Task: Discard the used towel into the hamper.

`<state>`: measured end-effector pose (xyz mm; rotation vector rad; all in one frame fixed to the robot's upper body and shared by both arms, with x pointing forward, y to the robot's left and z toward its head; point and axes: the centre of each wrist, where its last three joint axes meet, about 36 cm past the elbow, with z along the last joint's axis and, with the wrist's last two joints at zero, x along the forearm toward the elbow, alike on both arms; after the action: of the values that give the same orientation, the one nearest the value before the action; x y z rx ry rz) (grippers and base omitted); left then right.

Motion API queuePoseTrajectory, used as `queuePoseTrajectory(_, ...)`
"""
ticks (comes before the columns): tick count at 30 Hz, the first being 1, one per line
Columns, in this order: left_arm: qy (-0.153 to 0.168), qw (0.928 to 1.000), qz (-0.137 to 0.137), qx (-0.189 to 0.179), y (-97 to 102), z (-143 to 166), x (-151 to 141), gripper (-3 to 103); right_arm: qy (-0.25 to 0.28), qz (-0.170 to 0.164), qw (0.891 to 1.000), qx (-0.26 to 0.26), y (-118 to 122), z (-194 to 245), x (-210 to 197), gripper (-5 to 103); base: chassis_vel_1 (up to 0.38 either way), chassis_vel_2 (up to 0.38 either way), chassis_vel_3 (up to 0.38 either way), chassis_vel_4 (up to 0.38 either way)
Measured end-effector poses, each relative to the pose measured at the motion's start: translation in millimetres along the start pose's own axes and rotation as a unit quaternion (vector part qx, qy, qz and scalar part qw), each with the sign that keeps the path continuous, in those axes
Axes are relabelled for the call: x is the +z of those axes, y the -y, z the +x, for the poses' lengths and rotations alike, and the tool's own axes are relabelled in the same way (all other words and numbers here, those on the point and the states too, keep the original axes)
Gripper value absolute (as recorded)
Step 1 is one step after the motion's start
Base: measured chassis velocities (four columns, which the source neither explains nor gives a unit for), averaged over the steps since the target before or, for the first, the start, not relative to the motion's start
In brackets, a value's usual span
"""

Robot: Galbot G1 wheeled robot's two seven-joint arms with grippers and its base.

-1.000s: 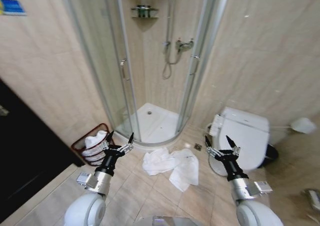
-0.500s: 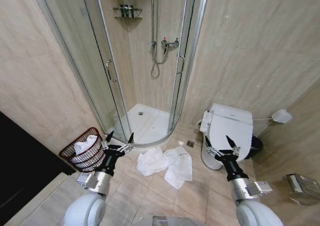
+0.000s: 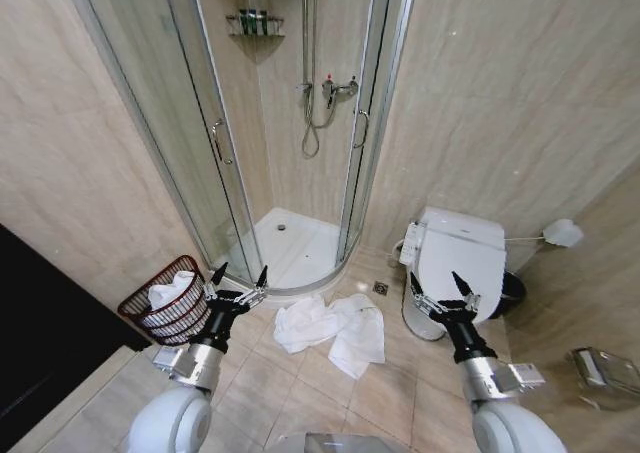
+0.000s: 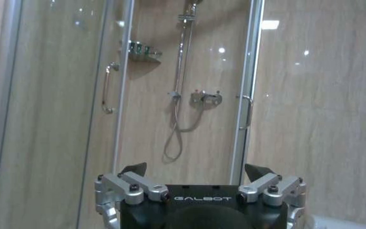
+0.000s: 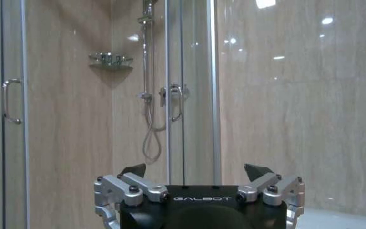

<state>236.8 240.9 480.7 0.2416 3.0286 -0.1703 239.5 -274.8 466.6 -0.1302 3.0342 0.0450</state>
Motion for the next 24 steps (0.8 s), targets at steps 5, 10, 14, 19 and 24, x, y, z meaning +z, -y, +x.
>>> queuePoseTrajectory(5, 0.000, 1.0000, 0.000, 0.000, 0.0, 0.0, 0.0, 100, 0.000, 0.000, 1.000, 0.000, 0.0, 0.0, 0.0, 100, 0.000, 0.000, 0.000, 0.000)
queuePoseTrajectory(10, 0.000, 1.0000, 0.000, 0.000, 0.0, 0.0, 0.0, 100, 0.000, 0.000, 1.000, 0.000, 0.0, 0.0, 0.0, 100, -0.055, -0.066, -0.061, -0.051)
queuePoseTrajectory(14, 0.000, 1.0000, 0.000, 0.000, 0.0, 0.0, 0.0, 100, 0.000, 0.000, 1.000, 0.000, 0.0, 0.0, 0.0, 100, -0.078, -0.092, -0.071, -0.087)
queuePoseTrajectory(19, 0.000, 1.0000, 0.000, 0.000, 0.0, 0.0, 0.0, 100, 0.000, 0.000, 1.000, 0.000, 0.0, 0.0, 0.0, 100, -0.086, -0.096, -0.095, -0.088)
queuePoseTrajectory(24, 0.000, 1.0000, 0.000, 0.000, 0.0, 0.0, 0.0, 100, 0.000, 0.000, 1.000, 0.000, 0.0, 0.0, 0.0, 100, -0.130, -0.108, -0.119, -0.108)
